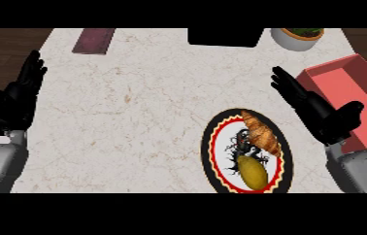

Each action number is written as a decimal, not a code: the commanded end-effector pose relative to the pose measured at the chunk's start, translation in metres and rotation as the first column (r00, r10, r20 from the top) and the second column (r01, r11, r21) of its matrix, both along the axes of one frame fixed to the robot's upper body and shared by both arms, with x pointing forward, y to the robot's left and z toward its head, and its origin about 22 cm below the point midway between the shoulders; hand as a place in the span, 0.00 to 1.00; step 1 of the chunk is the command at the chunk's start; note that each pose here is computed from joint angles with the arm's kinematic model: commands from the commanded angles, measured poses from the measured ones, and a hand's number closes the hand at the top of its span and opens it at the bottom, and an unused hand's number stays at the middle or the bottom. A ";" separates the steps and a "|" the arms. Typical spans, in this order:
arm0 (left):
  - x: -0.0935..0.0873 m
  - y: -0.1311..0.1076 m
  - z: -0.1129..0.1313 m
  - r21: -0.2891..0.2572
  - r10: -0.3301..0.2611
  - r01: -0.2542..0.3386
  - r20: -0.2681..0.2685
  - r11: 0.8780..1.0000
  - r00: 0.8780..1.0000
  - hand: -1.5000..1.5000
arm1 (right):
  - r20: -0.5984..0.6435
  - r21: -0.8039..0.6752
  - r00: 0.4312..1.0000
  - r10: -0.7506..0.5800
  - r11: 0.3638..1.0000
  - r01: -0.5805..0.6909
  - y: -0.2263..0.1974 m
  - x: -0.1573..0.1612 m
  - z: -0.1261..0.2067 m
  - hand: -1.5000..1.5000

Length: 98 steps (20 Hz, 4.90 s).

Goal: Pick the lemon from the plate and place it in the cardboard box

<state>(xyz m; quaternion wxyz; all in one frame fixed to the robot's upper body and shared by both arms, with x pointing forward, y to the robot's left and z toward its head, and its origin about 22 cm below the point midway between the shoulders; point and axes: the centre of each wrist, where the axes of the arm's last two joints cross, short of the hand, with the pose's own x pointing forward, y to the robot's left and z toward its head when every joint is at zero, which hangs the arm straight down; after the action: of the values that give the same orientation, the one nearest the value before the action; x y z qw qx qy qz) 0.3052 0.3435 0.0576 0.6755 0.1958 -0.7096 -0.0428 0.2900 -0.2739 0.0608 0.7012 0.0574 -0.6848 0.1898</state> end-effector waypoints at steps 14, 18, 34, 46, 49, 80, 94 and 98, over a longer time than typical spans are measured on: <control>-0.016 -0.083 0.000 0.112 -0.485 0.477 0.061 0.872 0.872 0.50 | 0.403 -0.314 0.816 0.414 0.900 -0.302 -0.079 0.023 0.084 0.00; -0.012 -0.074 0.002 0.077 -0.497 0.493 0.057 0.867 0.866 0.50 | 0.405 -0.472 0.738 0.539 0.815 -0.336 -0.079 0.027 0.075 0.00; -0.017 -0.074 0.005 0.092 -0.471 0.466 0.041 0.880 0.881 0.50 | -0.044 -0.888 0.605 0.795 0.246 -0.388 0.037 -0.031 0.124 0.00; -0.014 -0.079 0.008 0.102 -0.471 0.464 0.049 0.880 0.881 0.50 | -0.196 -0.891 0.662 0.723 0.151 -0.428 0.079 -0.082 0.084 0.00; -0.021 -0.070 0.000 0.083 -0.489 0.485 0.046 0.871 0.871 0.50 | -0.202 -0.892 0.652 0.731 0.137 -0.430 0.085 -0.070 0.089 0.00; -0.034 -0.071 0.000 0.105 -0.480 0.473 0.051 0.875 0.876 0.50 | -0.237 -0.928 0.697 0.677 0.055 -0.369 0.092 -0.058 -0.007 0.00; -0.004 -0.096 0.009 0.091 -0.491 0.486 0.049 0.869 0.870 0.50 | -0.265 -0.924 0.688 0.676 0.027 -0.382 0.099 -0.034 -0.047 0.00; -0.017 -0.088 0.014 0.102 -0.482 0.476 0.047 0.874 0.875 0.50 | -0.184 -0.940 0.624 0.759 0.050 -0.338 0.100 -0.034 -0.036 1.00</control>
<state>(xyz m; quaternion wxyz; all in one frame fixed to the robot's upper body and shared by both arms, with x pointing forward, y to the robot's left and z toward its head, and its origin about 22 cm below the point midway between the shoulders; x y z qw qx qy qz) 0.2902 0.2639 0.0695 0.6087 0.0434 -0.7582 -0.2298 0.2496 -0.1810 0.0249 0.3490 -0.1366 -0.4557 0.8074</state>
